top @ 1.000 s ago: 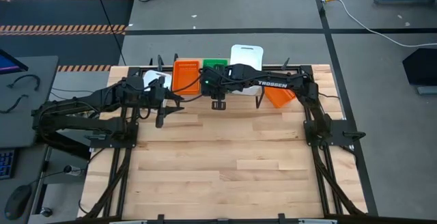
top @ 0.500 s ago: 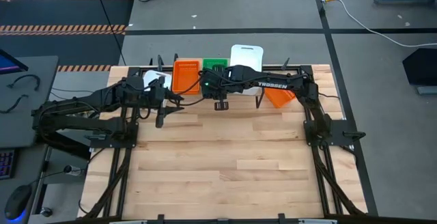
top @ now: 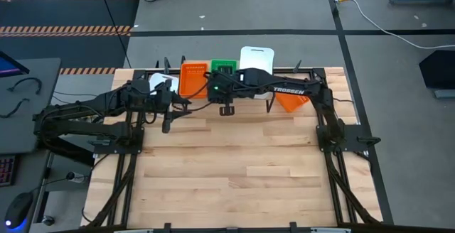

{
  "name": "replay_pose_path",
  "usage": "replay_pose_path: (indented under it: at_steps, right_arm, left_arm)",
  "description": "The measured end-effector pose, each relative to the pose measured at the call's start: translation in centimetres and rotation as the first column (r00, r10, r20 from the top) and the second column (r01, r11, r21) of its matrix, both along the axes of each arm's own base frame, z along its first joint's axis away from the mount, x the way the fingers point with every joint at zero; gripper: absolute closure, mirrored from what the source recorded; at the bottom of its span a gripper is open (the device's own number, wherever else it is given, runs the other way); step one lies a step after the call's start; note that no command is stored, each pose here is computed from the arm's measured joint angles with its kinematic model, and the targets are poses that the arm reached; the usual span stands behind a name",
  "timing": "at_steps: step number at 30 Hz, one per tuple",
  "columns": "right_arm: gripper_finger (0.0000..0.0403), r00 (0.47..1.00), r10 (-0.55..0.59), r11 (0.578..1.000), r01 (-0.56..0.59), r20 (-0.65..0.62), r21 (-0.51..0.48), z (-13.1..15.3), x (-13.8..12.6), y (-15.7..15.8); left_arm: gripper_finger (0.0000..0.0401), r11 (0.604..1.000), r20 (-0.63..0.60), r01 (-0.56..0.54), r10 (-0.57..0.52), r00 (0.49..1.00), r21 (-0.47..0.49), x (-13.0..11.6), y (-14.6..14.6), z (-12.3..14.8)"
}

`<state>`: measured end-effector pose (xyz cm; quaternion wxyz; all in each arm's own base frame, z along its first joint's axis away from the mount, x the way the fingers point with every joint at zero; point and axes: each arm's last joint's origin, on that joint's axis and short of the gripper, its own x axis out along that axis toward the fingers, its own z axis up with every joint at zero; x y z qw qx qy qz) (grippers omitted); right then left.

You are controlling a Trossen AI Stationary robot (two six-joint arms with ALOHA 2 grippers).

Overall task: Stack baskets on shelf by color
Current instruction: Stack the orange bin on top of the stacked orange bins on the shelf

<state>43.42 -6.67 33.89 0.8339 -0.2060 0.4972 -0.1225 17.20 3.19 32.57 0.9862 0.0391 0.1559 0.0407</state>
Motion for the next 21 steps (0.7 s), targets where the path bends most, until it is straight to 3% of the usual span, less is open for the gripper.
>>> replay_pose_path:
  at_steps: [6, 8, 10, 13, 15, 18, 21]
  right_arm:
    - [0.027, 0.999, 0.003, 1.0, -0.003, 0.035, 0.003, 3.8, -1.2, 3.0]
    - [0.027, 0.999, -0.029, 0.999, 0.03, -0.012, 0.039, 4.3, -2.4, 3.8]
    - [0.0271, 0.993, -0.073, 0.991, 0.082, -0.089, 0.107, 4.2, -3.9, 4.5]
    - [0.0271, 0.968, -0.176, 0.944, 0.218, -0.181, 0.248, 4.3, -6.0, 5.5]
    - [0.0271, 0.969, -0.211, 0.915, 0.242, -0.129, 0.324, 4.9, -6.2, 6.3]
    - [0.0271, 0.976, -0.188, 0.919, 0.214, -0.109, 0.331, 5.8, -7.1, 7.9]
    - [0.0271, 0.966, -0.24, 0.918, 0.259, -0.099, 0.3, 5.8, -7.4, 8.5]
  left_arm:
    - [0.0229, 1.0, -0.015, 0.0, 0.0, 1.0, -0.004, 0.0, 0.0, -0.1]
    - [0.0229, 1.0, -0.026, -0.01, 0.01, 1.0, -0.003, -0.1, 0.0, -0.2]
    - [0.0229, 0.999, -0.033, -0.034, 0.034, 0.999, -0.003, -0.1, 0.1, -0.3]
    - [0.0229, 0.998, -0.042, -0.06, 0.06, 0.997, -0.001, -0.1, 0.1, -0.4]
    - [0.0229, 0.998, -0.044, -0.065, 0.064, 0.997, -0.009, -0.2, 0.1, -0.4]
    - [0.0229, 0.997, -0.047, -0.071, 0.069, 0.996, -0.026, -0.2, 0.1, -0.4]
    - [0.0229, 0.996, -0.059, -0.077, 0.074, 0.996, -0.046, -0.3, 0.1, -0.6]
